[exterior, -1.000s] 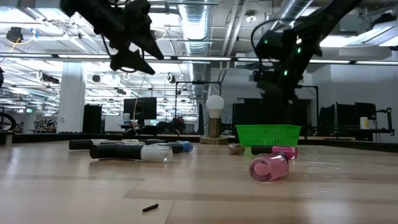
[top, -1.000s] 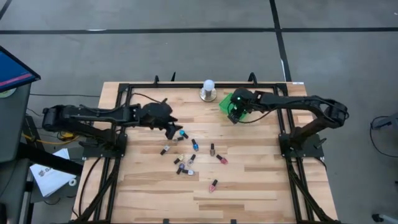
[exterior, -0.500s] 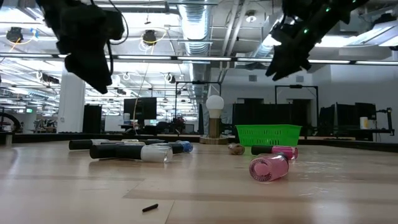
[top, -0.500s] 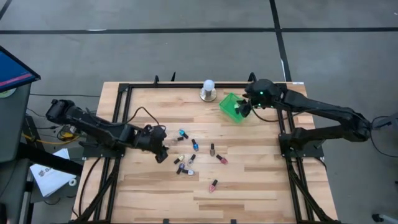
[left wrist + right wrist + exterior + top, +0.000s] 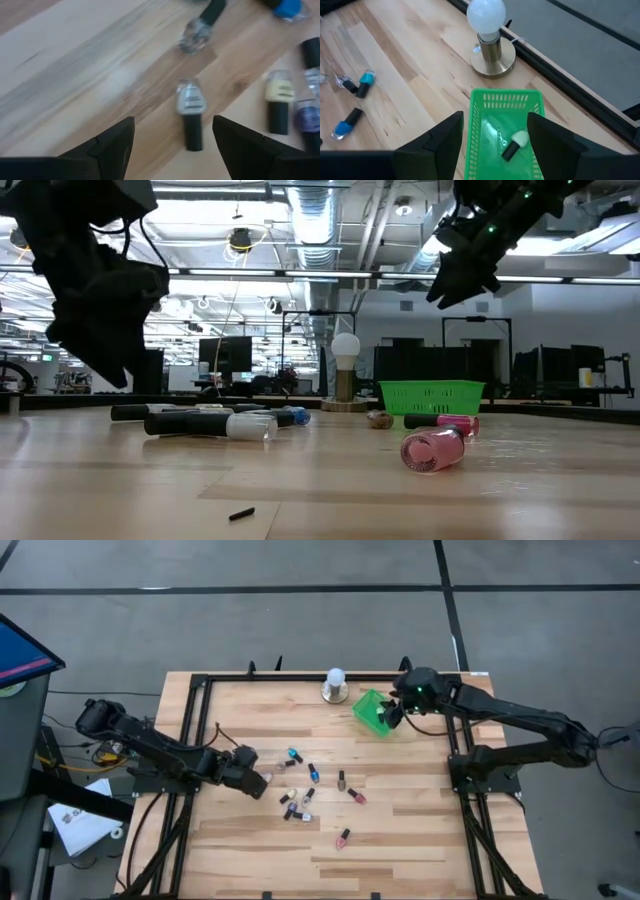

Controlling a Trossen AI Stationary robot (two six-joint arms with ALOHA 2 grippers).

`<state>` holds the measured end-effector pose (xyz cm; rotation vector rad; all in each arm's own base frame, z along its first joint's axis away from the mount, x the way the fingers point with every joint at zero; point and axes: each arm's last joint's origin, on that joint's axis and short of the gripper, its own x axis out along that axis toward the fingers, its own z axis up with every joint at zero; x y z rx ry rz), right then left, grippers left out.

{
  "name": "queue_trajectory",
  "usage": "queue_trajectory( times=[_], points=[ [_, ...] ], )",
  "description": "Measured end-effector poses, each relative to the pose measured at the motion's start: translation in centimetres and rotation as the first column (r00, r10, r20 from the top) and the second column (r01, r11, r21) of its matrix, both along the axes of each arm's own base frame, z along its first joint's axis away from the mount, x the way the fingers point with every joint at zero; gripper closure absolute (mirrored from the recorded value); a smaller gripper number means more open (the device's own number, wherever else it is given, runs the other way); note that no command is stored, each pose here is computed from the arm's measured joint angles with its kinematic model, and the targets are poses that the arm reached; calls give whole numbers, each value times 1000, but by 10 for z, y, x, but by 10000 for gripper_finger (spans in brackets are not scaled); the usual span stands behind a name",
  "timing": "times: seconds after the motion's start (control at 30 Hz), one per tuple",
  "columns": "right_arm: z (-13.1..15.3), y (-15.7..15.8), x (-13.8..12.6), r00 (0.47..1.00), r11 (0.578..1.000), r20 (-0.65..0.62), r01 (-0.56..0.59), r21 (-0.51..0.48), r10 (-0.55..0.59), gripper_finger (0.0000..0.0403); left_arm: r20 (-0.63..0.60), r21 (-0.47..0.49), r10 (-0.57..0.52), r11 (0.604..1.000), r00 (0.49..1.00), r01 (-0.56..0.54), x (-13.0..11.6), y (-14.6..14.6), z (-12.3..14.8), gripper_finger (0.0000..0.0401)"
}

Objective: Pick & Place Nail Polish
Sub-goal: Put the top white nail polish bottle into the green bin

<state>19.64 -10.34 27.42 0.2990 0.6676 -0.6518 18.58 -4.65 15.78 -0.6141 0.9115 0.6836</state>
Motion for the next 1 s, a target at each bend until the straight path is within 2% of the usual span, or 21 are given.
queue_trajectory(
  times=[0.23,0.57,0.77,0.87,1.0],
  points=[
    [-4,-2,4,1000,1000,-10,-1,4,1,199,-12,42,-85,995,996,86,3,-1,-1,142],
    [-5,-2,4,1000,1000,-22,-2,9,3,198,-129,4,-104,994,986,105,14,-6,-31,142],
    [-5,-2,4,1000,1000,-21,-2,8,3,203,-179,22,-94,995,979,100,16,-7,-40,145],
    [-5,-2,4,1000,1000,-22,-2,8,3,206,-185,24,-95,995,978,101,15,-6,-40,169],
    [-5,-2,4,1000,1000,-22,-2,8,3,210,-191,25,-95,995,977,101,15,-6,-40,234]
  ],
)
